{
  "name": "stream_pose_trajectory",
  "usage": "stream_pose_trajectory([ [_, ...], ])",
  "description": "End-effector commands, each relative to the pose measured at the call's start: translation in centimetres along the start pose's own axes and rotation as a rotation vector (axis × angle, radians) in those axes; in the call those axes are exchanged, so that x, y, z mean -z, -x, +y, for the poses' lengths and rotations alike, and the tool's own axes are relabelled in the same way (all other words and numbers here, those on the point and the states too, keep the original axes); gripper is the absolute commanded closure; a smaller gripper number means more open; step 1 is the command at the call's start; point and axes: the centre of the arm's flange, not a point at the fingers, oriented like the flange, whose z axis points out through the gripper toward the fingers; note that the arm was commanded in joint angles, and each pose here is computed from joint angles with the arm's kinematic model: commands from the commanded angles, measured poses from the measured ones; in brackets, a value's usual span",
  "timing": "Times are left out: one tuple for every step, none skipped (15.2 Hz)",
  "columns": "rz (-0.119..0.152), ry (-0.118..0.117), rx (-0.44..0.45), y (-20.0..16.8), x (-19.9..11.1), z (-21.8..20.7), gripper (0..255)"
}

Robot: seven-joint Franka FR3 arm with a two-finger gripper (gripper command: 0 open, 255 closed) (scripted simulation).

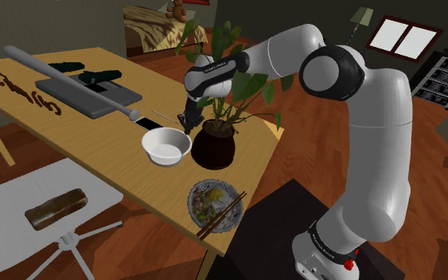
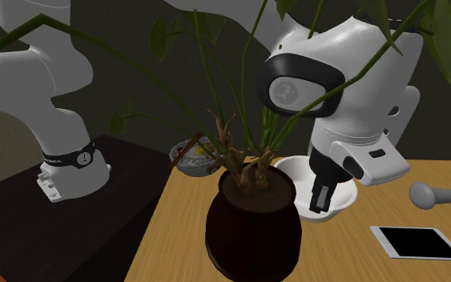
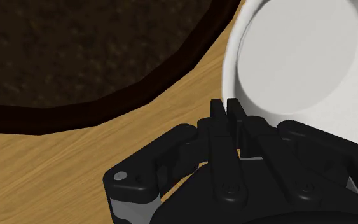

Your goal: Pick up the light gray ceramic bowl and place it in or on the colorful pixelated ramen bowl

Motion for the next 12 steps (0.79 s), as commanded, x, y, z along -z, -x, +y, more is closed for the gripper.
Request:
stream_pose_trajectory([
  [-0.088,0.005,-0.002,1.1,-2.2,-0.1,255],
  [-0.088,0.004,-0.001,1.5,-2.5,0.3,255],
  [-0.087,0.005,-0.001,1.6,-2.8,-0.2,255],
  [-0.087,0.005,-0.001,1.2,-3.2,-0.6,255],
  [-0.005,0.001,-0.004,-0.1,0.0,-0.4,255],
  [-0.005,0.001,-0.004,-0.1,0.0,-0.4,0],
  [-0.095,-0.118,0.165,-2.9,-0.6,1.0,0],
  [-0.17,-0.217,0.305,-5.2,-1.4,1.7,0],
  [-0.17,-0.217,0.305,-5.1,-1.9,1.6,0],
  [-0.17,-0.217,0.305,-5.0,-2.4,1.5,0],
  [-0.17,-0.217,0.305,-4.9,-2.9,1.4,0],
  [-0.17,-0.217,0.305,-4.8,-3.5,1.3,0],
])
